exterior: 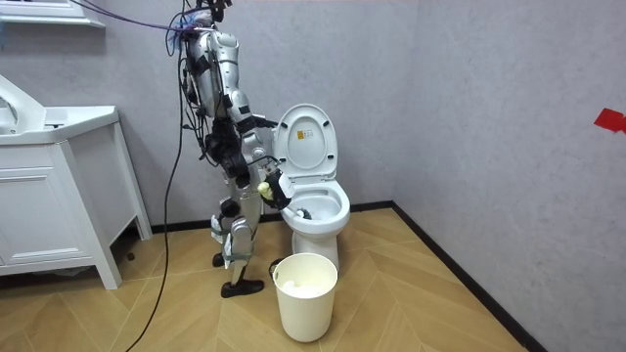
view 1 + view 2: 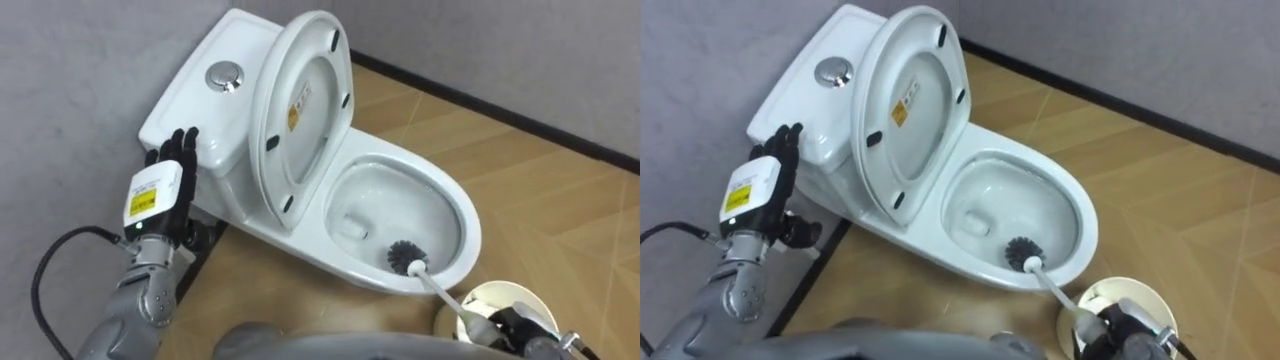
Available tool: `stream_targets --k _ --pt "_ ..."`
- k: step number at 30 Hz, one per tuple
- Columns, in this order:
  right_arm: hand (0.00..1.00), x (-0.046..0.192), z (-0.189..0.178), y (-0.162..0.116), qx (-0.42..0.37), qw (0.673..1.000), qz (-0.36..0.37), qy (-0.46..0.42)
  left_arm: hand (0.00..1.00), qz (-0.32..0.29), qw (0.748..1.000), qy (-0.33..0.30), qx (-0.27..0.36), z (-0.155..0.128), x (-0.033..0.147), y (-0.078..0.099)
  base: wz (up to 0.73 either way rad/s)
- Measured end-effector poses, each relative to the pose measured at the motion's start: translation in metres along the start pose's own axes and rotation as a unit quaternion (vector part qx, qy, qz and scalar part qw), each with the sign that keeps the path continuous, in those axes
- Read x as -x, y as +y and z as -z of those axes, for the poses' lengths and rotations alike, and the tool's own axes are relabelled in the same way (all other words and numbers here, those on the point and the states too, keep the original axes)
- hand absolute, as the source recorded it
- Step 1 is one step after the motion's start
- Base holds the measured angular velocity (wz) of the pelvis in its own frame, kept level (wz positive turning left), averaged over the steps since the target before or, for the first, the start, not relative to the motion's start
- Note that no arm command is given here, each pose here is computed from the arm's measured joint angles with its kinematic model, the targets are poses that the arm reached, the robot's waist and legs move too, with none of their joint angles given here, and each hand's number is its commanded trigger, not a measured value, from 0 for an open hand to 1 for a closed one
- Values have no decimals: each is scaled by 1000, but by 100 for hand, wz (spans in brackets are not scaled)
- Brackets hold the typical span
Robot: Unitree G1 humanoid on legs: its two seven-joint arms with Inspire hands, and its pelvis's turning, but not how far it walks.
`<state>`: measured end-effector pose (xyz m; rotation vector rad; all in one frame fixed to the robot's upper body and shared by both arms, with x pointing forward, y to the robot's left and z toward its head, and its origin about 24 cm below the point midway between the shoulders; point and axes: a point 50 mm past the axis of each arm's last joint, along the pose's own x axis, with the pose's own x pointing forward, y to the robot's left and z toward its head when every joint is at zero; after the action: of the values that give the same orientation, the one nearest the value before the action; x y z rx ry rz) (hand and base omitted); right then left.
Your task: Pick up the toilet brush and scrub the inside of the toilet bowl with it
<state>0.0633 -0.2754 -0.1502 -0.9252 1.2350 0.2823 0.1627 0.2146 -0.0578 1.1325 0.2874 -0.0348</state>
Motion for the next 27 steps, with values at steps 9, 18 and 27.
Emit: stream_targets --k 9,18,27 --pt "100 2 5 11 -24 999 -16 15 0 -10 997 72 24 26 25 -5 -5" --pt "100 4 11 14 -35 999 -29 28 0 -3 993 116 26 43 45 -9 11" --pt "100 4 20 12 -64 996 -36 52 0 9 980 196 27 68 75 -22 5"
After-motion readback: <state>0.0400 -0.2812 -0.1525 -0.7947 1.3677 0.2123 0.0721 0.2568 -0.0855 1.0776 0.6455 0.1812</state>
